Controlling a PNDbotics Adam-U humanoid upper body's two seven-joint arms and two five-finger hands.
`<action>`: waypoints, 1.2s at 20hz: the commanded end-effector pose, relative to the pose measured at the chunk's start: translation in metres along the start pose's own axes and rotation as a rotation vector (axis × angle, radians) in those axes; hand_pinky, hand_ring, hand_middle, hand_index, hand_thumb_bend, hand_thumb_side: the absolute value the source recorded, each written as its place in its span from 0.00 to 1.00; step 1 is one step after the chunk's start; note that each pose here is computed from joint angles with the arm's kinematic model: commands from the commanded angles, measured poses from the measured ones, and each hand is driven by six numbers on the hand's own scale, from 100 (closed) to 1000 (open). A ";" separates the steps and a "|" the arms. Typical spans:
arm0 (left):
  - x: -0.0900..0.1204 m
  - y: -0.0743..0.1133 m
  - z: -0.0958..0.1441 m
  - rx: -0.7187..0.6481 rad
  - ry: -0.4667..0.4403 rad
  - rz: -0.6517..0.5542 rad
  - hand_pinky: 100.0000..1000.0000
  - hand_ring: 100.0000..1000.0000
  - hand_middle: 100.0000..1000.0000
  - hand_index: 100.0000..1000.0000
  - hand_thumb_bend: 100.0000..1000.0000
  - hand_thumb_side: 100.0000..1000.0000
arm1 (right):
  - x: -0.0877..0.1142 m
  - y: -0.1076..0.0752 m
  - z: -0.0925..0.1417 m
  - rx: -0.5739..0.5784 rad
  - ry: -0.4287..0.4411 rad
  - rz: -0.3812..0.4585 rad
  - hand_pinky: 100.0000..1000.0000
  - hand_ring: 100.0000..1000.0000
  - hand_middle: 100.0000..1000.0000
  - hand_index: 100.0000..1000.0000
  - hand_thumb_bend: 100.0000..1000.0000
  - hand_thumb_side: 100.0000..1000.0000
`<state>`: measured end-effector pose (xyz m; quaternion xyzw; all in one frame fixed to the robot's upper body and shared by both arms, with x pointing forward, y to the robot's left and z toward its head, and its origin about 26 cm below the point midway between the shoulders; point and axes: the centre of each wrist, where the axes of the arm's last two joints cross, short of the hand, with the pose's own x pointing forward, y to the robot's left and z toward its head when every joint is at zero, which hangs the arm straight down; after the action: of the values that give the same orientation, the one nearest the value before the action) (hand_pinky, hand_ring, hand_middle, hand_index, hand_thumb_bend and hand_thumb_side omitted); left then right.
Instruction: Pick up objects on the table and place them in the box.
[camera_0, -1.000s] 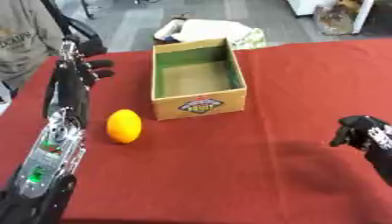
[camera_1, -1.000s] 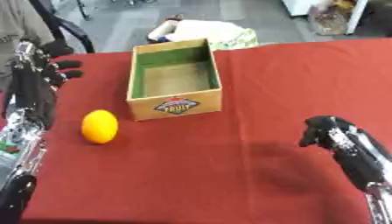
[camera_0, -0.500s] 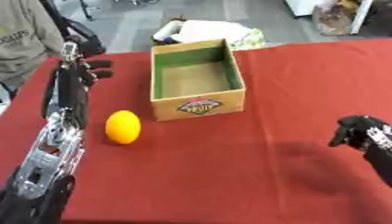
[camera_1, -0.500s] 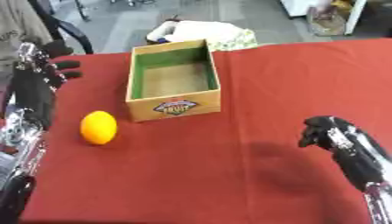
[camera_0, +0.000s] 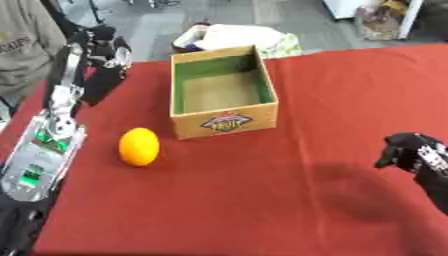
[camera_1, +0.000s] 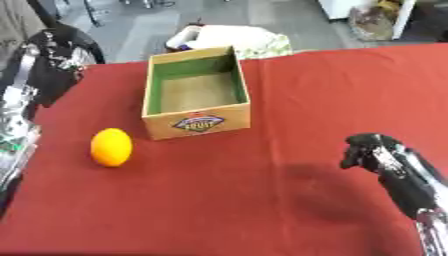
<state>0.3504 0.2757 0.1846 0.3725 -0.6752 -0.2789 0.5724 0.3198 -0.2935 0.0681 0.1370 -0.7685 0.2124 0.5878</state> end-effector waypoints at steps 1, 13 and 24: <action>-0.005 0.014 -0.012 -0.049 0.072 -0.199 0.69 0.70 0.73 0.80 0.04 0.19 | 0.009 -0.005 -0.002 0.009 -0.012 0.036 0.55 0.50 0.47 0.67 0.00 0.60; -0.013 0.012 -0.024 -0.235 0.214 -0.419 0.68 0.68 0.69 0.79 0.17 0.17 | 0.009 -0.005 -0.001 0.009 -0.008 0.036 0.55 0.49 0.47 0.67 0.00 0.60; -0.023 -0.005 -0.023 -0.454 0.204 -0.395 0.70 0.70 0.73 0.83 0.32 0.58 | 0.010 -0.006 -0.001 0.005 -0.010 0.039 0.55 0.49 0.47 0.67 0.00 0.59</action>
<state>0.3754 0.2892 0.1642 0.3859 -0.4507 -0.4823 0.6444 0.3195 -0.2951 0.0684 0.1348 -0.7674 0.2142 0.5891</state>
